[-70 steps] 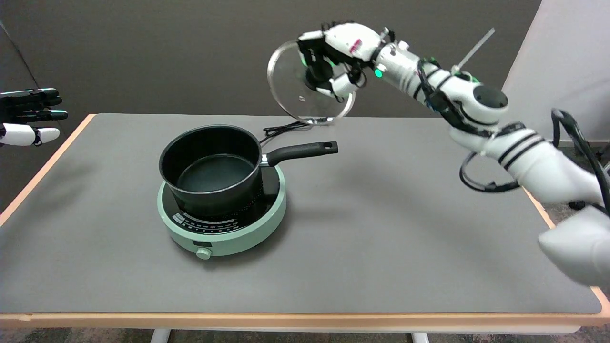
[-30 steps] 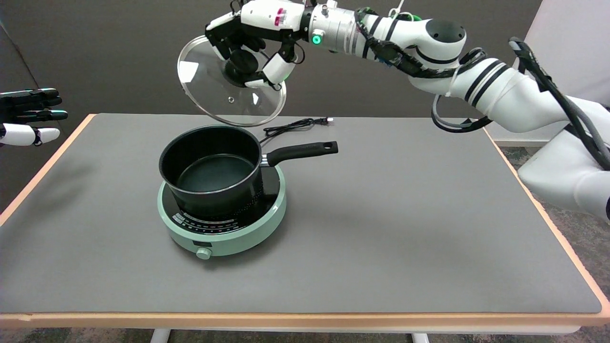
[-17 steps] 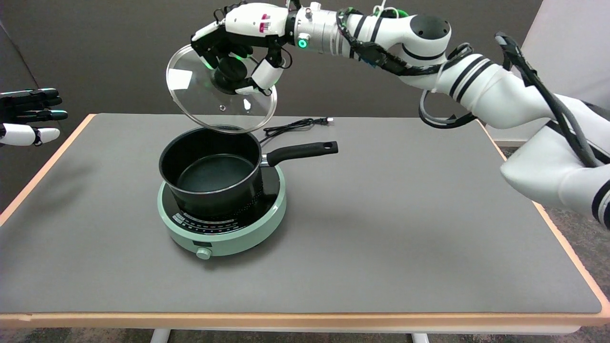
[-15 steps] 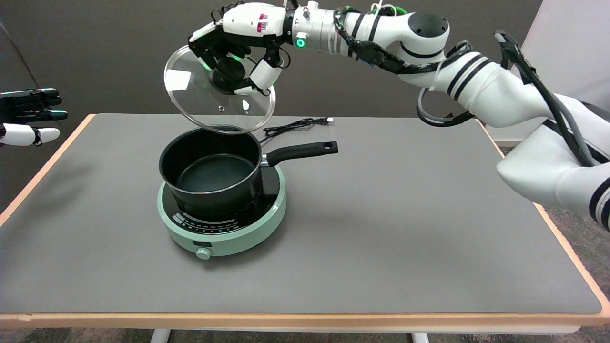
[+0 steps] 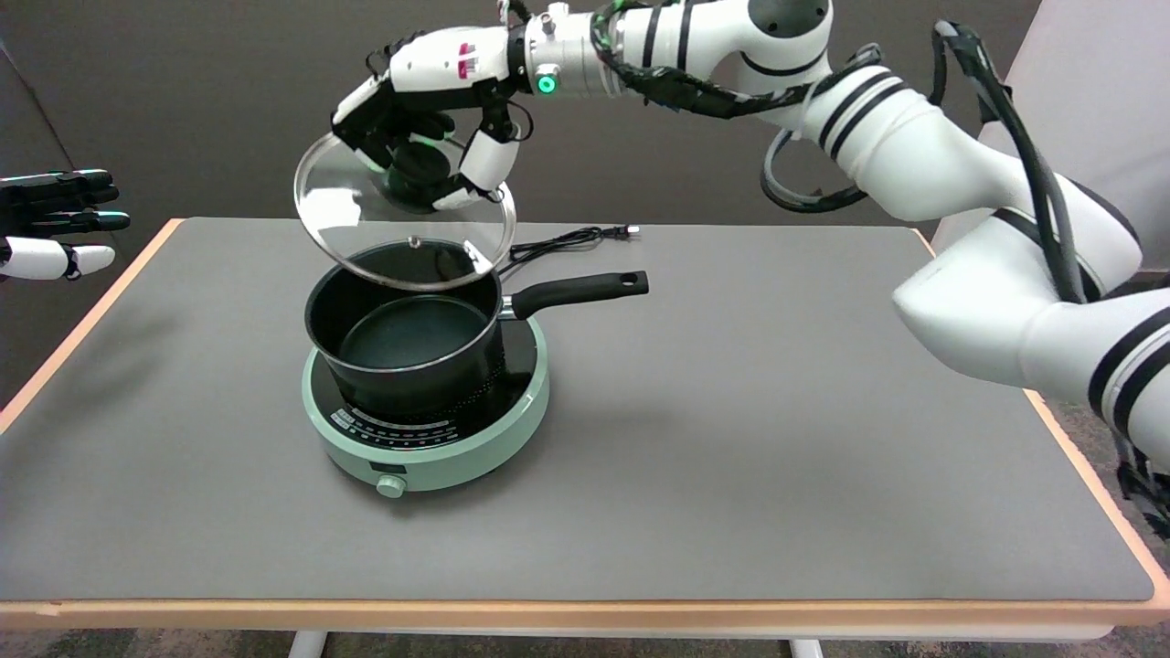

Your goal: Place the pot lid onto the soup pot.

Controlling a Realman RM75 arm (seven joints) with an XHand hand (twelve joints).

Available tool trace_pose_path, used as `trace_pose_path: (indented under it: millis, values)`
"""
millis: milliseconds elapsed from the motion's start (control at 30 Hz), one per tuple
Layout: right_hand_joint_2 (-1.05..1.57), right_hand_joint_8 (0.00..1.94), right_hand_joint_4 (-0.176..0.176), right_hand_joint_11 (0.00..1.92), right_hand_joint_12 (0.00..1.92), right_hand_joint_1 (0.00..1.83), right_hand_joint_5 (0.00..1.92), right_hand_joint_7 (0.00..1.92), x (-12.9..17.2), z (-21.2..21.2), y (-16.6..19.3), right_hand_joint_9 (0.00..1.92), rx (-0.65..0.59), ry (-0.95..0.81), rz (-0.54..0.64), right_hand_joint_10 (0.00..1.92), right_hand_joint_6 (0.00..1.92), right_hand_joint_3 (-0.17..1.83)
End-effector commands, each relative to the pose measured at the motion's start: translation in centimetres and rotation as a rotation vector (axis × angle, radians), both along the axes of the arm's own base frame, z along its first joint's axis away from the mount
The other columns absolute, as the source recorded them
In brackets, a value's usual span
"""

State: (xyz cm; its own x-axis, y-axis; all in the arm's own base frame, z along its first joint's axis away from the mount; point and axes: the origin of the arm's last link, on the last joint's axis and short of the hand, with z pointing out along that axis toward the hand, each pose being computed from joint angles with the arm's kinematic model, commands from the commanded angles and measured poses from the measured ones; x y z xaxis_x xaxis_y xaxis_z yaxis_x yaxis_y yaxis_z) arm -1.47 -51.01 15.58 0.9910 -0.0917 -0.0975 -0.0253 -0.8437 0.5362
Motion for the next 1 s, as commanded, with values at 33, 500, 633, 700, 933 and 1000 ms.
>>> trace_pose_path:
  millis: [33, 500, 633, 700, 933, 1000]
  values:
    - [0.77, 1.62, 0.165, 0.79, 1.92, 1.35, 0.50, 0.82, -1.3, -3.7, -0.1, 0.79, 0.052, 0.196, -0.157, 1.92, 1.72, 0.96]
    - [0.77, 1.62, 0.172, 0.79, 1.92, 1.35, 0.50, 0.82, -3.4, -6.9, -0.4, 0.79, 0.047, 0.270, -0.201, 1.92, 1.72, 0.95]
    - [0.77, 1.62, 0.174, 0.79, 1.92, 1.35, 0.50, 0.82, -3.9, -7.4, -0.4, 0.79, 0.047, 0.280, -0.223, 1.92, 1.72, 0.95]
    - [0.77, 1.62, 0.175, 0.79, 1.92, 1.35, 0.50, 0.82, -4.0, -7.6, -0.4, 0.79, 0.048, 0.287, -0.229, 1.92, 1.72, 0.95]
    - [0.77, 1.61, 0.176, 0.79, 1.92, 1.35, 0.50, 0.82, -5.1, -7.5, -0.6, 0.79, 0.032, 0.304, -0.265, 1.92, 1.73, 0.94]
    - [0.77, 1.61, 0.176, 0.79, 1.92, 1.35, 0.50, 0.82, -4.9, -7.5, -0.7, 0.79, 0.029, 0.303, -0.261, 1.92, 1.73, 0.94]
